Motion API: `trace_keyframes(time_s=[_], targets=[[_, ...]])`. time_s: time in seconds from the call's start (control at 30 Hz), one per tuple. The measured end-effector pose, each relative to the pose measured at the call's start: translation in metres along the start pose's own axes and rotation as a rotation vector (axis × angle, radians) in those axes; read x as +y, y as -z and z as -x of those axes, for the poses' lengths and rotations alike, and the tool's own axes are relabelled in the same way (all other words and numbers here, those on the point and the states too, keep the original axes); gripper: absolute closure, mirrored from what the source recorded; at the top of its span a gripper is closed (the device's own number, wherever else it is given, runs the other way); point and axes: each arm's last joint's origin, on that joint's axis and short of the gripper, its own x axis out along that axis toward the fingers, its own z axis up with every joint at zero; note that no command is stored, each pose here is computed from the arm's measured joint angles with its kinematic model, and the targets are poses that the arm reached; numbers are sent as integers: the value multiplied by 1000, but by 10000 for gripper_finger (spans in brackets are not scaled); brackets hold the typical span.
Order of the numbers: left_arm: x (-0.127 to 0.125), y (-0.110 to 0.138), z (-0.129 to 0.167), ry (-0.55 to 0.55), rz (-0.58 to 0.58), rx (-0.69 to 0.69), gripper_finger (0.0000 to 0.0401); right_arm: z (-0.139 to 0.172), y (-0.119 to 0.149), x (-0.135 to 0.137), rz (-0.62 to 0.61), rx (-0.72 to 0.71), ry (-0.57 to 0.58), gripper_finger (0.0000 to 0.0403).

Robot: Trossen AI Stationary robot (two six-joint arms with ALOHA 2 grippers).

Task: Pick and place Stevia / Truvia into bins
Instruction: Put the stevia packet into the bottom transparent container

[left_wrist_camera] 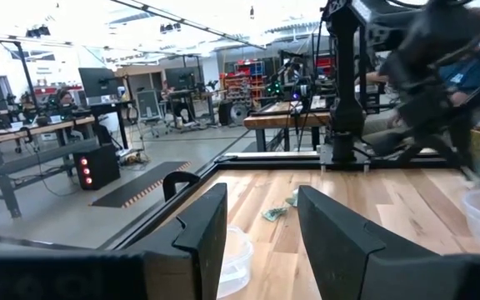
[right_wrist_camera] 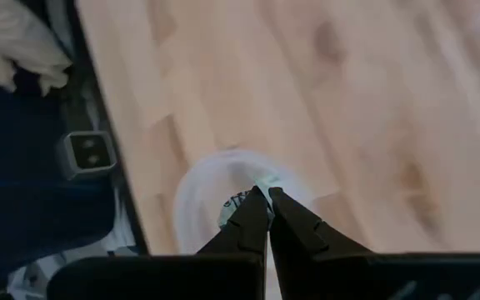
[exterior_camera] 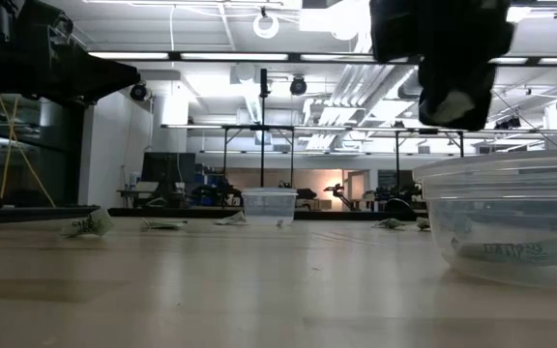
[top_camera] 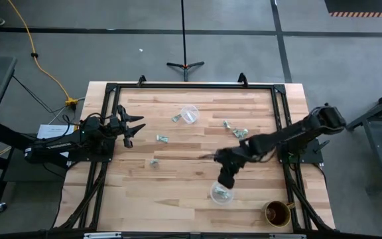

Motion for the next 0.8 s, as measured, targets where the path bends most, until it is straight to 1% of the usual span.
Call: trace_keyframes(time_s=[0.13,0.23,0.47,0.6,0.8], targets=[[0,0,0,-3,0,0,219,-4,16,14,39,26,-12,402],[0,0,0,-5,0,1,219,-6,24,18,64,16,10,399],[0,0,0,-5,0,0,219,-6,26,19,43,13,25,381],[0,0,0,-5,0,0,219,-6,27,20,44,21,19,362],[0,0,0,-5,0,0,219,-6,26,19,43,21,19,322]])
